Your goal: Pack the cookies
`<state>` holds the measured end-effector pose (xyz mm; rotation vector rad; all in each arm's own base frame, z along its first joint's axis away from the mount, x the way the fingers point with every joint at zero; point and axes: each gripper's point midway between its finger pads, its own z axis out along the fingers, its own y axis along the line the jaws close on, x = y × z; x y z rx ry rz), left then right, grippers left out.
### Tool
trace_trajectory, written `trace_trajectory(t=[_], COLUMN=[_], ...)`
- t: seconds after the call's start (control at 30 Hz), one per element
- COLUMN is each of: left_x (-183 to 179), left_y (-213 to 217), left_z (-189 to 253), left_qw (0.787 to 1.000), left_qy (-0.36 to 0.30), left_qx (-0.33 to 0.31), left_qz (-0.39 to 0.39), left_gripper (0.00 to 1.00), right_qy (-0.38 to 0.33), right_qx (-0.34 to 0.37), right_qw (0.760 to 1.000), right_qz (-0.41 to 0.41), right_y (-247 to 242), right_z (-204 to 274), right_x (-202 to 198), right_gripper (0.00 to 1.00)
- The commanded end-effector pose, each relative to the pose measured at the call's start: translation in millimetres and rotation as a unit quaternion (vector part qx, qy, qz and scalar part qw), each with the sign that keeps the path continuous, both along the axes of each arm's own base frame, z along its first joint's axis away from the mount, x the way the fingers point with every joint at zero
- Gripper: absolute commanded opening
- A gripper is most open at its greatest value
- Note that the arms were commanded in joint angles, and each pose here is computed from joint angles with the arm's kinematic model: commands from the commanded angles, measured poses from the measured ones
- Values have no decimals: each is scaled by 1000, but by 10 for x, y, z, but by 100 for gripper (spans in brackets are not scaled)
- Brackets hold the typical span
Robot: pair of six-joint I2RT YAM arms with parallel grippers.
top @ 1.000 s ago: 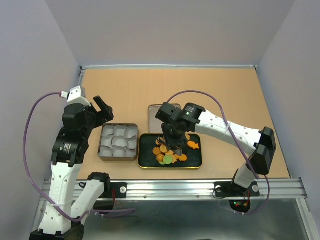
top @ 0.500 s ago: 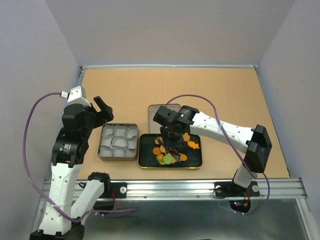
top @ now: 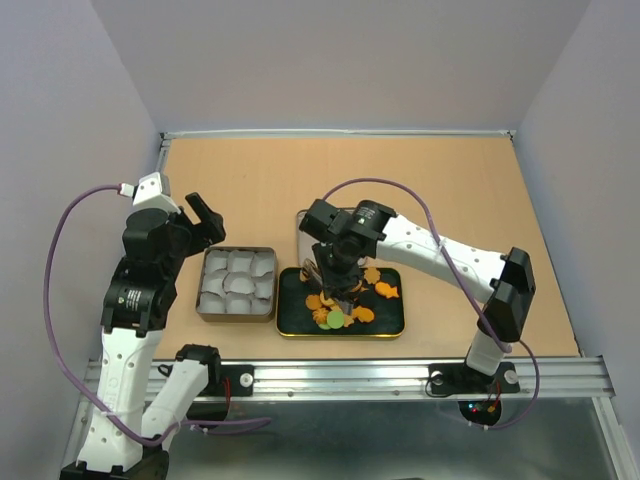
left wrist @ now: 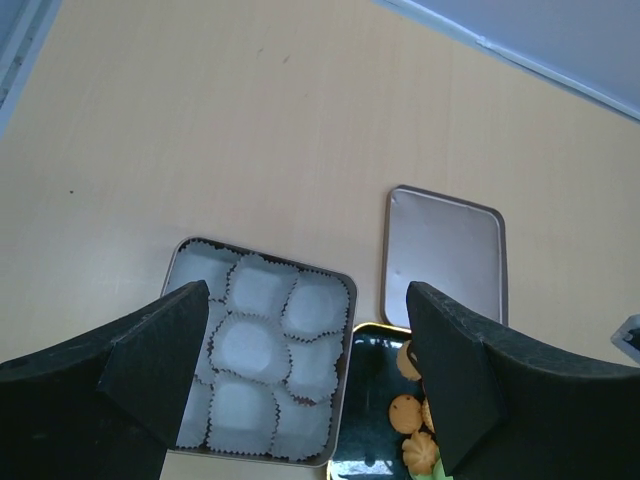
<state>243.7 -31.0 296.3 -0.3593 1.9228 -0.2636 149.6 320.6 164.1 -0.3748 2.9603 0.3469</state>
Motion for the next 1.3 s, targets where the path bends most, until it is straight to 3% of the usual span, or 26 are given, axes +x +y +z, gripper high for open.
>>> trace_trajectory(t=[0.0, 0.4, 0.7, 1.27], left_x=[-1, 43, 0, -139], left_y=[41, 30, 53, 142], left_z=[268, 338, 539, 569], left_qw=[999, 999, 999, 999], left_qy=[-33, -36, -46, -39], left_qx=[11, 7, 8, 26], left_qz=[6, 6, 10, 22], left_gripper=[91, 91, 91, 92], right_qy=[-56, -101, -64, -39], right_qx=[62, 224, 269, 268], right_qw=[997, 967, 954, 952], right_qz=[4, 71, 117, 142], right_y=[215, 1071, 1703, 2029], right_z=[597, 1347, 1035, 585], right_x=[194, 431, 514, 496], right_gripper=[14, 13, 12, 13])
